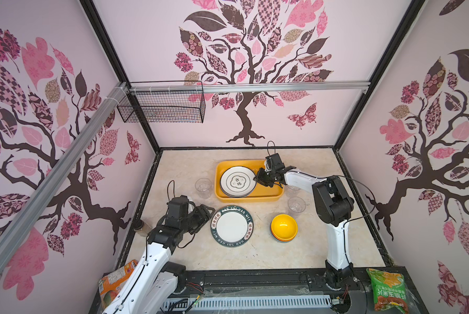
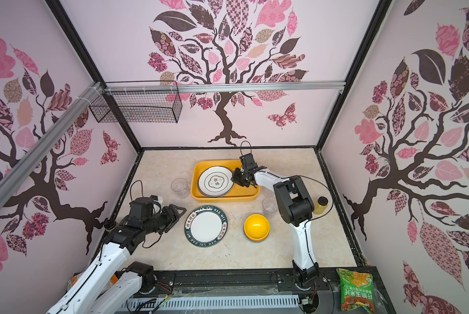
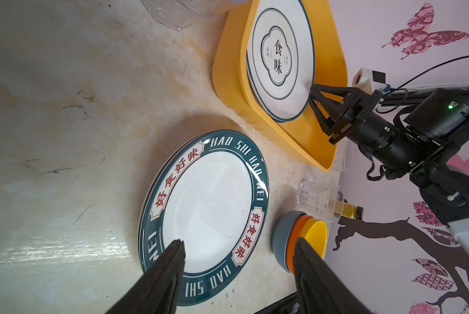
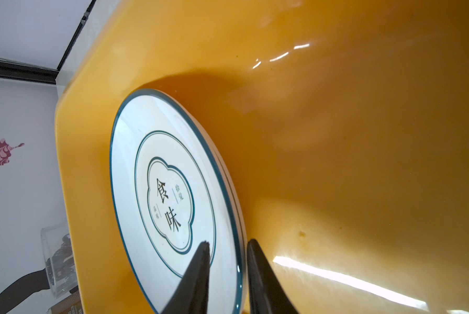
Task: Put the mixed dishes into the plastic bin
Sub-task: 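Lower the plate flat onto the red-lettered plate and open the right gripper, then raise the right gripper out of the bin toward the green-rimmed plates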
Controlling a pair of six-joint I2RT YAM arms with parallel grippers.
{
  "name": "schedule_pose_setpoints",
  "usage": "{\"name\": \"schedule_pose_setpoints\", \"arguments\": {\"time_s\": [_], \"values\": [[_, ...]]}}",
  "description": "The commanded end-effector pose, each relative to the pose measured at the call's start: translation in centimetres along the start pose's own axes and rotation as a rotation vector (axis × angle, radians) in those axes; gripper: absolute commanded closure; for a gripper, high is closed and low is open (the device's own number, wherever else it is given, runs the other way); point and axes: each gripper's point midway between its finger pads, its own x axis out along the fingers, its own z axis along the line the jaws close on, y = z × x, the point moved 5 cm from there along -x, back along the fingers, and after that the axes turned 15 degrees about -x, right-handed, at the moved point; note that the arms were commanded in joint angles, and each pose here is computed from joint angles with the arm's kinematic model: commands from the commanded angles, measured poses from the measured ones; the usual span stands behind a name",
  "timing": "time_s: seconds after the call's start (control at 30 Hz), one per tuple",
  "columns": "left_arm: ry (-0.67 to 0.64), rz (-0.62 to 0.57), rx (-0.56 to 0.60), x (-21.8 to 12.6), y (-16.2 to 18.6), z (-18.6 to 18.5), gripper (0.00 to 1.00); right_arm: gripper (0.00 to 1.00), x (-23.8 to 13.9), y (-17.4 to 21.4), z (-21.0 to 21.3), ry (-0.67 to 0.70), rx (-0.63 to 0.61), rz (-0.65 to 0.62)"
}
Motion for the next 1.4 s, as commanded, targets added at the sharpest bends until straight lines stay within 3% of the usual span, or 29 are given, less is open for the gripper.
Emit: {"name": "schedule_pose_setpoints", "arguments": {"time_s": [0.0, 0.57, 0.9, 1.37], "values": [[-0.033, -0.001, -0.001, 0.4, 0.0, 1.1, 0.34, 0.70, 0.9, 0.5, -0.4, 0.020, -0.012, 0.038], [-0.176, 0.031, 0.037, 0.4, -0.1, 2.3, 0.34, 0.68, -7.2, 0.6, 1.6, 0.040, -0.122, -0.061], [-0.226, 0.065, 0.039, 0.9, 0.1, 3.0, 0.35, 0.68, -12.1, 3.9, 4.0, 0.017, -0.256, -0.032], [-0.298, 0.164, 0.058, 3.8, 1.1, 4.5, 0.42, 0.62, -10.6, 12.1, 8.0, 0.064, -0.472, 0.154]]}}
